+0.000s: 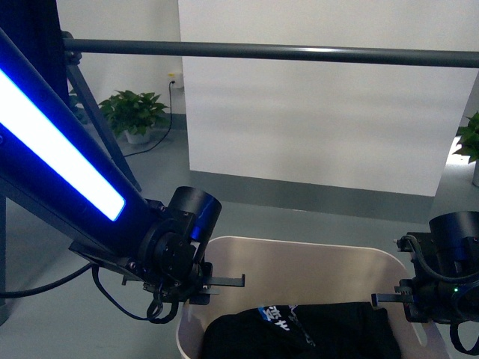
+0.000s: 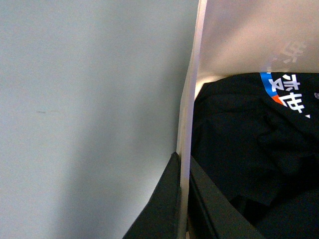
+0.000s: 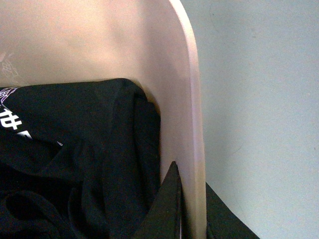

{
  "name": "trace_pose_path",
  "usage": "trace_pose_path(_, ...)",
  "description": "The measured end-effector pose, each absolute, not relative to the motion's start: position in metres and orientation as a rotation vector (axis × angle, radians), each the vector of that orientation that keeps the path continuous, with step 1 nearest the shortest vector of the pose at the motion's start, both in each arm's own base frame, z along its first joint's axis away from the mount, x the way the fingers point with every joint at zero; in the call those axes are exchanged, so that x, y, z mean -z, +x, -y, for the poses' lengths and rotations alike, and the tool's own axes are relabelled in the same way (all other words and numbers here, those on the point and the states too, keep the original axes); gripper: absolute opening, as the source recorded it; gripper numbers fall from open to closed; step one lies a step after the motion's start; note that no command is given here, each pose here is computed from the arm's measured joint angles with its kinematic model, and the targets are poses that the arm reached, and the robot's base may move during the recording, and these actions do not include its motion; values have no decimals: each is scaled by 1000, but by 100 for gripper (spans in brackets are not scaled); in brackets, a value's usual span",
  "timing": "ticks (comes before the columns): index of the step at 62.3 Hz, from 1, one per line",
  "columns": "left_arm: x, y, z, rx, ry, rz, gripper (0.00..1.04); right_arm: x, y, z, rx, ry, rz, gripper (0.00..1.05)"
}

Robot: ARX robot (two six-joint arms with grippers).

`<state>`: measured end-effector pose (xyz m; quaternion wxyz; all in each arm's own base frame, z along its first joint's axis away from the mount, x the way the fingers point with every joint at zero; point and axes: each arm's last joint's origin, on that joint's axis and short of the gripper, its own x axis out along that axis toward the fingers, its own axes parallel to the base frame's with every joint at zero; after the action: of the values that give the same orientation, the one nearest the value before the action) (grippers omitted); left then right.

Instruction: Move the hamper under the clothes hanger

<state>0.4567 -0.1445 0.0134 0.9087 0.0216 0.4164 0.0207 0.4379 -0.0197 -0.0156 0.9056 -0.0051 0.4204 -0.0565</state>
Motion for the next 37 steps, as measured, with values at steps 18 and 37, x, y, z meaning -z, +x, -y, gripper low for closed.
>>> trace_pose_path(18,-12,455,144,-40,45,-866,4,22,436,20,123,-4,-881,3)
trace_pose_path(37,-7,455,144,-39,47,-870,4,29,435,20,127,4,-890,3)
